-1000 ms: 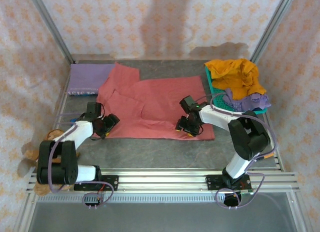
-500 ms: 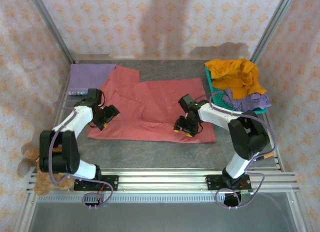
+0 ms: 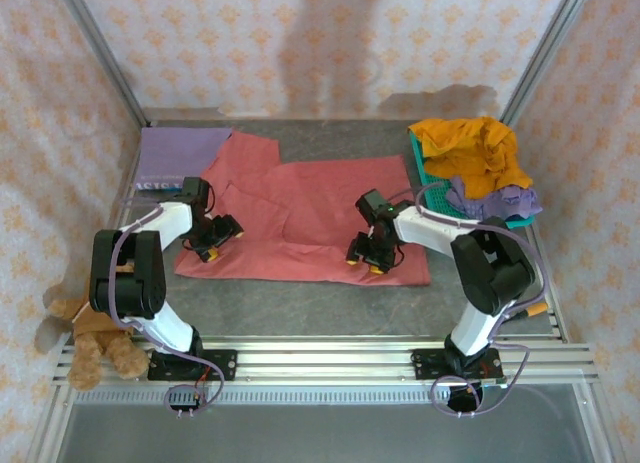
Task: Fold and stack the t-shirts
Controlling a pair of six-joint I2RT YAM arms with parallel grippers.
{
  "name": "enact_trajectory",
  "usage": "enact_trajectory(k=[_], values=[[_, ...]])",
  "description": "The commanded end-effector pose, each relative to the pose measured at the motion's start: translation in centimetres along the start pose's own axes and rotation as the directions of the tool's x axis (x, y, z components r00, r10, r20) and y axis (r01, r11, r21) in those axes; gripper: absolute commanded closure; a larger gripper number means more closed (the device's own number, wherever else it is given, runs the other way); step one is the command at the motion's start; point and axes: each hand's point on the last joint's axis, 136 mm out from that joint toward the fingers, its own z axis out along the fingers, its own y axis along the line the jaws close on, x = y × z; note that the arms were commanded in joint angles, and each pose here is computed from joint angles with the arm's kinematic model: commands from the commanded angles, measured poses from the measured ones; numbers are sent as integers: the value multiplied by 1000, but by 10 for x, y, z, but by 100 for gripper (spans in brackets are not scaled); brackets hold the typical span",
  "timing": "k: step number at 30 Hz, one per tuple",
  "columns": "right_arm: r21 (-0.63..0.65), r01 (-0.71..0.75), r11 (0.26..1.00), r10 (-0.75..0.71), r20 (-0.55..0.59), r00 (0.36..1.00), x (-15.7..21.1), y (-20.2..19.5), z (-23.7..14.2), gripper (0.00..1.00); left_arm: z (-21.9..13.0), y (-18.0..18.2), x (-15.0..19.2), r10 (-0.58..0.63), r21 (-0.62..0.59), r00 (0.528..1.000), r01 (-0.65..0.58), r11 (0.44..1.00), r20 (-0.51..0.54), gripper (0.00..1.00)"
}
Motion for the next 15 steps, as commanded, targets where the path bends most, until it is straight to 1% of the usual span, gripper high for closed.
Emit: enact_trajectory(k=[1, 6, 9, 12, 15], values=[[108, -39, 993, 49, -92, 994, 33, -38, 15, 41, 16, 31, 28, -28, -79, 996, 22, 997, -84, 20], [119, -65, 991, 79, -110, 991, 53, -52, 14, 41, 16, 48, 51, -69, -92, 993, 59, 994, -100, 20], [118, -73, 990, 86, -113, 990, 62, -56, 10, 41, 11, 56, 63, -82, -87, 993, 75, 993, -83, 20], [110, -67, 992, 79, -109, 991, 65, -55, 3, 41, 6, 63, 74, -90, -89, 993, 84, 992, -72, 20], [90, -52, 995, 60, -93, 994, 62, -47, -9, 41, 0, 63, 82, -95, -60, 993, 91, 994, -66, 20]])
